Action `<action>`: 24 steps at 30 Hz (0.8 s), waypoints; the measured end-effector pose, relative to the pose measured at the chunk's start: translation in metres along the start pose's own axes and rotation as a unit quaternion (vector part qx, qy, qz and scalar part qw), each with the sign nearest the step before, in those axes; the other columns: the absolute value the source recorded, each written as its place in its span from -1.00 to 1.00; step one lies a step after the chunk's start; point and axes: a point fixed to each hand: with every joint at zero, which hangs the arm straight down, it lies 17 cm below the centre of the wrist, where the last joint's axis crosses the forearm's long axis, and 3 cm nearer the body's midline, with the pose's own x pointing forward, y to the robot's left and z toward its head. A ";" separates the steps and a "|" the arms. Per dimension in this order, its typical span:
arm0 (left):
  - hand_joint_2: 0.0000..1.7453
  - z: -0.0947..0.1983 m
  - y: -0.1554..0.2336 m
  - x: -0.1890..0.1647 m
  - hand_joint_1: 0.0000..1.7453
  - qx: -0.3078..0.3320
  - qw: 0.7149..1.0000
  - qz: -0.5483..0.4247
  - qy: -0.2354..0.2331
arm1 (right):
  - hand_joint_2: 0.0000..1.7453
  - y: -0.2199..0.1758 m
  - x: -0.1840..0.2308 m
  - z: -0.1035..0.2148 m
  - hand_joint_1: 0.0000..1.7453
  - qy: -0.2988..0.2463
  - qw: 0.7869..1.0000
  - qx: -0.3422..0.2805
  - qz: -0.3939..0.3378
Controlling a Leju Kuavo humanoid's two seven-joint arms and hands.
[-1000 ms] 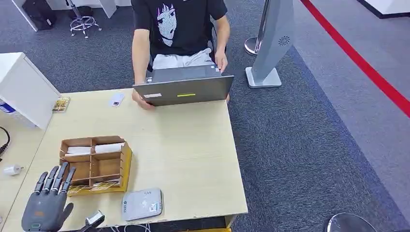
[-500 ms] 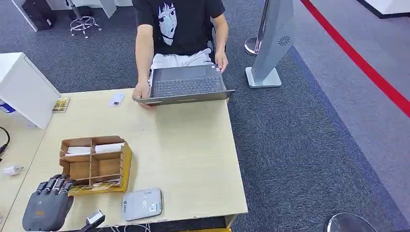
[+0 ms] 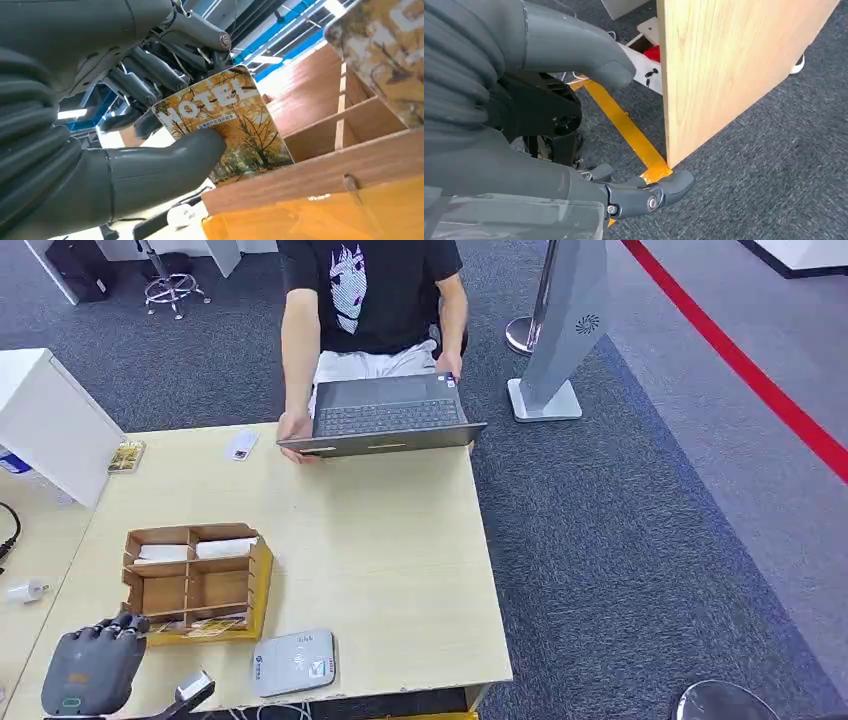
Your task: Pass the card to the sensor for recognition and then transmit it.
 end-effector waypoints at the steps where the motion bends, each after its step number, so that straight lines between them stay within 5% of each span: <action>1: 1.00 -0.002 0.004 0.000 1.00 0.006 1.000 -0.001 -0.002 | 1.00 0.000 0.000 0.000 -1.00 0.000 1.000 0.000 0.001; 14: 1.00 -0.084 0.118 -0.037 1.00 0.133 0.991 -0.020 0.000 | 1.00 0.012 -0.002 0.000 -1.00 -0.002 1.000 0.008 0.012; 24: 1.00 -0.119 0.129 -0.060 1.00 0.125 0.992 -0.026 0.025 | 1.00 0.021 -0.008 0.001 -1.00 0.005 1.000 0.018 0.019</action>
